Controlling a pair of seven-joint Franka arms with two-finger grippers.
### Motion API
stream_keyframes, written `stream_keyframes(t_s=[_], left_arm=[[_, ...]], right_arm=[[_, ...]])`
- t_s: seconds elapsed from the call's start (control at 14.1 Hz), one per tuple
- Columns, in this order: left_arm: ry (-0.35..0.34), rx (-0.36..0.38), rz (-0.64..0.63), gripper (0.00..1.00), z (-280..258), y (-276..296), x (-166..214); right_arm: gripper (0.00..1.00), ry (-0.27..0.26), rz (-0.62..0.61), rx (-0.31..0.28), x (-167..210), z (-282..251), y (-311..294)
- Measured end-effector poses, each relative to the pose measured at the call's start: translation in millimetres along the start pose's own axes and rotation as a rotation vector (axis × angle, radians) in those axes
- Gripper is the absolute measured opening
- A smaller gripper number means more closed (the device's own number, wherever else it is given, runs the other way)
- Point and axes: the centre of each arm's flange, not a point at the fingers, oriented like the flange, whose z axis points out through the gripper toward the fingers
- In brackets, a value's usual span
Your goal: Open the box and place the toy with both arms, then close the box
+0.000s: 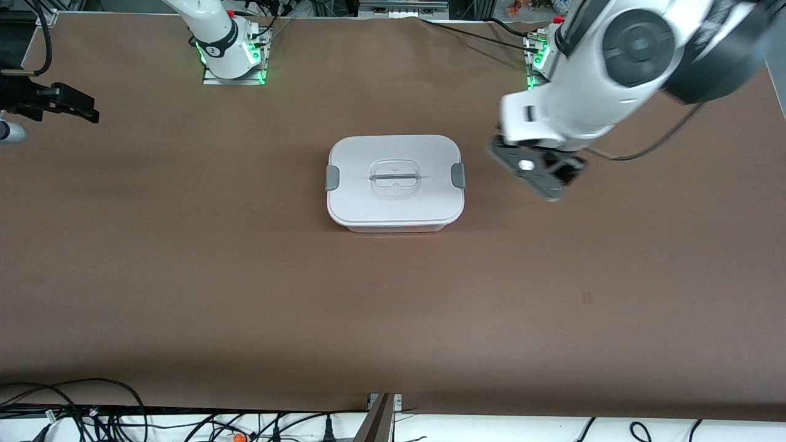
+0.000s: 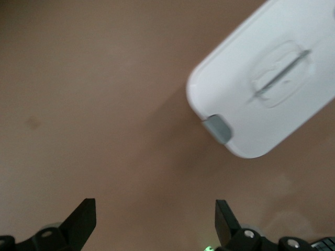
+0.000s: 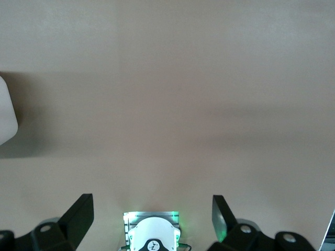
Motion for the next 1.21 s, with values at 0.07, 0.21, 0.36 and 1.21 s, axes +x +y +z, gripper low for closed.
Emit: stream_keyframes(t_s=[0.07,0.21,0.36,1.21], left_arm=[[0.018,0.023,-0.042,1.0,-16,-20,-16],[0.08,0.053,-0.14,1.0,-47,-63,-51],[0.124,0.083,-0.228,1.0,-63,-97,-82],[0.129,0.012,-0.549,1.0,-16,-141,-178]], right_arm=[[1.0,0.0,0.0,0.0,0,0,0],[1.0,0.0,0.0,0.0,0,0,0],[1.0,0.001,0.0,0.0,0,0,0],[1.0,0.001,0.001,0.0,0,0,1]])
